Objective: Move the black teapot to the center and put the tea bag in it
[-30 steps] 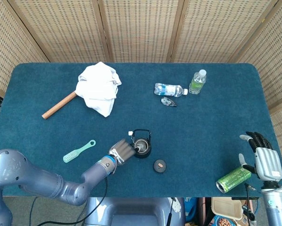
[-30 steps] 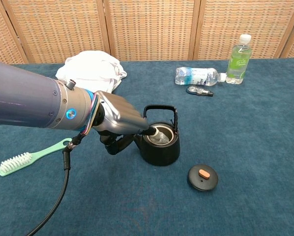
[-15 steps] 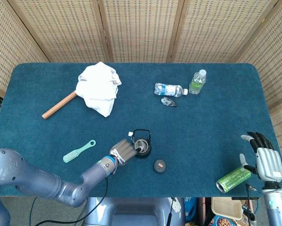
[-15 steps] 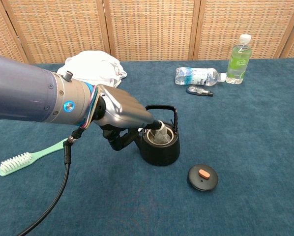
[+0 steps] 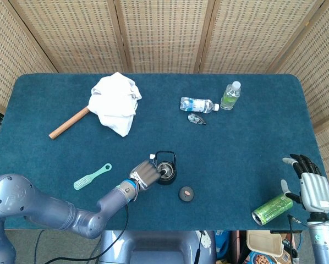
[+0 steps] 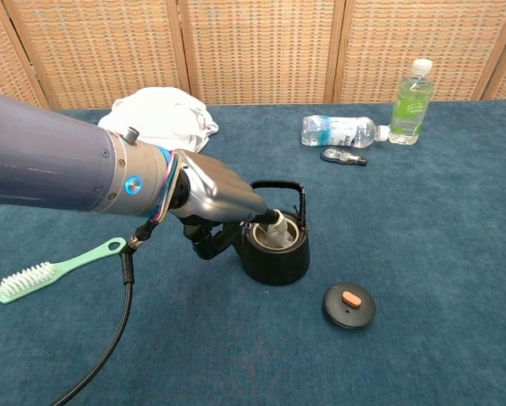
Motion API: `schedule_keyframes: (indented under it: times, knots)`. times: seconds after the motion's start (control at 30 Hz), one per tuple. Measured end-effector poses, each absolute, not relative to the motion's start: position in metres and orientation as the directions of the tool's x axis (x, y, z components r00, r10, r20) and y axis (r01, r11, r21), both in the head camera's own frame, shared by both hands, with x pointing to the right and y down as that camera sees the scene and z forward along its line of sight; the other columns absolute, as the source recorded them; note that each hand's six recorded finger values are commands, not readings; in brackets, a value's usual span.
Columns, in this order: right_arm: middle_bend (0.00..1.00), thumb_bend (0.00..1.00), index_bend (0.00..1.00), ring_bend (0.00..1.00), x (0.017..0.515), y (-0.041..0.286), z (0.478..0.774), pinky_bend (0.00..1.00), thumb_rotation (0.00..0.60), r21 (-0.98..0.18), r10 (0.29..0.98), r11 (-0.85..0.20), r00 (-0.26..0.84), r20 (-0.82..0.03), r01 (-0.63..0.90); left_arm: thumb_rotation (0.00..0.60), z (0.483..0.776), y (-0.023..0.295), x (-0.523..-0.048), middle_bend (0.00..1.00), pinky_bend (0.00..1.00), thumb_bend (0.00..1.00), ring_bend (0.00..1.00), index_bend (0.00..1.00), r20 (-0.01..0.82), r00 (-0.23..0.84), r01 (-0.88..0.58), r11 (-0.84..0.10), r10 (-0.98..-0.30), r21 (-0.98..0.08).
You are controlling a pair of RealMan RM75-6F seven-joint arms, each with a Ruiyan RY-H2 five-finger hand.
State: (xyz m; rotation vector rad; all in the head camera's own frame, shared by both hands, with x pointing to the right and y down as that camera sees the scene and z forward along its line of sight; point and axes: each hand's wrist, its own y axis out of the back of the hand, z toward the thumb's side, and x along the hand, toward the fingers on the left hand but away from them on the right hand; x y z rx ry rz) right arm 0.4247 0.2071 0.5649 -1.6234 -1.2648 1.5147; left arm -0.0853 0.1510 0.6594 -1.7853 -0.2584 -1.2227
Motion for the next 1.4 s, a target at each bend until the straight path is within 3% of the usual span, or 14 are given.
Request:
schedule_keyframes:
  times: [0.77, 1.4]
  knots:
    - [0.23, 0.58, 0.27, 0.13, 0.426, 0.209, 0.564, 0.21, 0.600, -0.887, 0.903, -0.385, -0.097, -0.419, 0.255, 0.600, 0.668, 0.160, -0.086, 0.78, 0.74, 1.00, 0.76, 0.00, 0.844, 0.454, 0.654, -0.536, -0.285, -0.533]
    - [0.23, 0.58, 0.27, 0.13, 0.423, 0.207, 0.564, 0.21, 0.600, -0.888, 0.904, -0.384, -0.090, -0.417, 0.252, 0.600, 0.645, 0.154, -0.098, 0.77, 0.74, 1.00, 0.76, 0.00, 0.793, 0.522, 0.582, -0.549, -0.313, -0.600]
